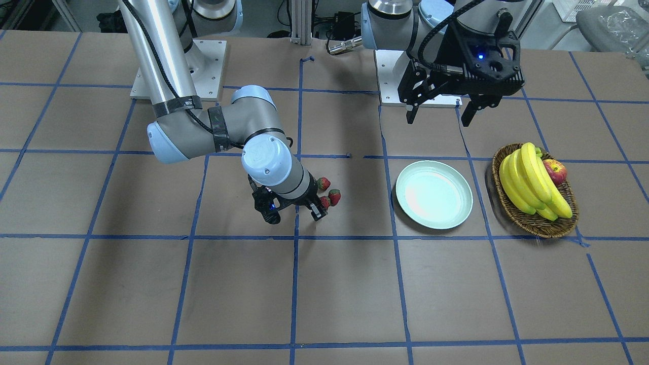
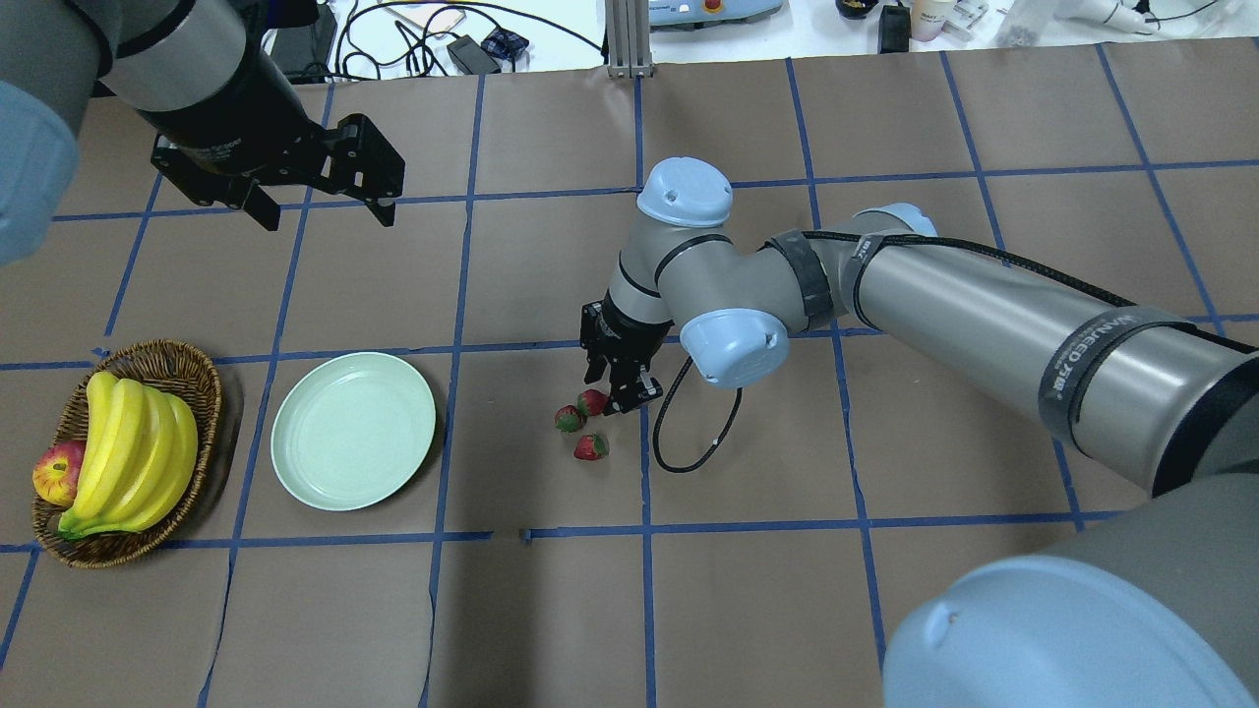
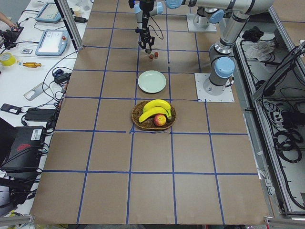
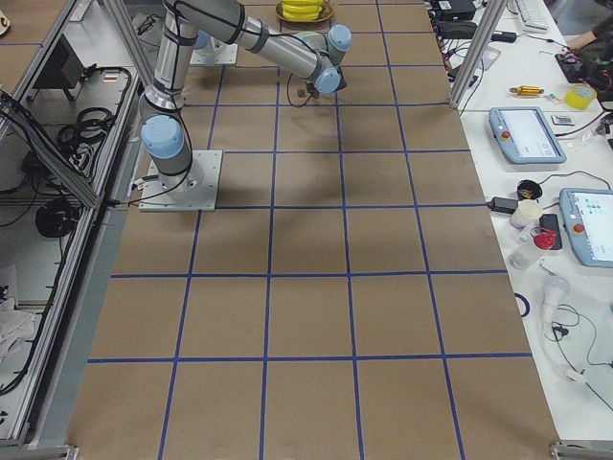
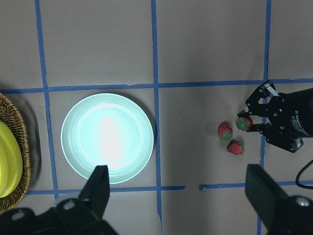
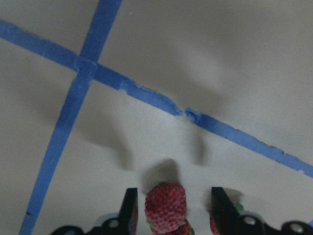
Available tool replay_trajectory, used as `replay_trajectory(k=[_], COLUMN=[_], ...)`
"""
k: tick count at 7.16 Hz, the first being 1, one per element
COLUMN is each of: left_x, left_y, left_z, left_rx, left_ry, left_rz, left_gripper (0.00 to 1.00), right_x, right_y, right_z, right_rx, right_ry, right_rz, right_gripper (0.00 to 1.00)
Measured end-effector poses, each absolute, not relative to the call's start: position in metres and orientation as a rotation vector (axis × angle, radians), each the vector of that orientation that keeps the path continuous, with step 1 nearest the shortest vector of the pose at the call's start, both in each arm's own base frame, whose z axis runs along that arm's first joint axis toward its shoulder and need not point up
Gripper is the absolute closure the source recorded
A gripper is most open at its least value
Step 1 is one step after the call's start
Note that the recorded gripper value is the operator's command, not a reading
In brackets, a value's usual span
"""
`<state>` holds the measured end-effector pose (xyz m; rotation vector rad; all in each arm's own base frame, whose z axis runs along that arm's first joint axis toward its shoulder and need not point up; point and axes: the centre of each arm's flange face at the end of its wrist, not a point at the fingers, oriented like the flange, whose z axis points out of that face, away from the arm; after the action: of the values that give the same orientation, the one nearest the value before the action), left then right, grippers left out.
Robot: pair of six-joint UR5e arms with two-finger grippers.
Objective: Collect all strawberries into plate
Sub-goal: 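Carry the strawberry to the other two and release it, then raise the right gripper away while the left arm reaches toward the strawberries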
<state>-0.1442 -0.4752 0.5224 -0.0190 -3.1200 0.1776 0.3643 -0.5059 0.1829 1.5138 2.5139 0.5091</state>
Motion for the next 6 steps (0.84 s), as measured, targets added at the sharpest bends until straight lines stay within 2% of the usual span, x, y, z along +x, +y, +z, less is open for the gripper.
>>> replay_trajectory(k=[3,4,6], left_x=[-0.145,-0.145,-0.145], left_y=[-0.474,-0.474,-0.476], left_z=[0.522,0.522,0.511], left_rx=[-0.019,-0.019,-0.011], left_ry=[-3.120,-3.120,-3.122], left_rz=[0.177,0.174,0.142], left_gripper=[0.00,0.00,0.00], right_x=[0.357,0.346,0.307], right_y=[-0.505,-0.503,-0.497], right_z=[0.228,0.250,0.291], right_rx=[1.487,1.454,1.245], right_ry=[2.509,2.561,2.784], right_rz=[0.411,0.339,0.239], right_gripper=[0.05,0.01,0.00])
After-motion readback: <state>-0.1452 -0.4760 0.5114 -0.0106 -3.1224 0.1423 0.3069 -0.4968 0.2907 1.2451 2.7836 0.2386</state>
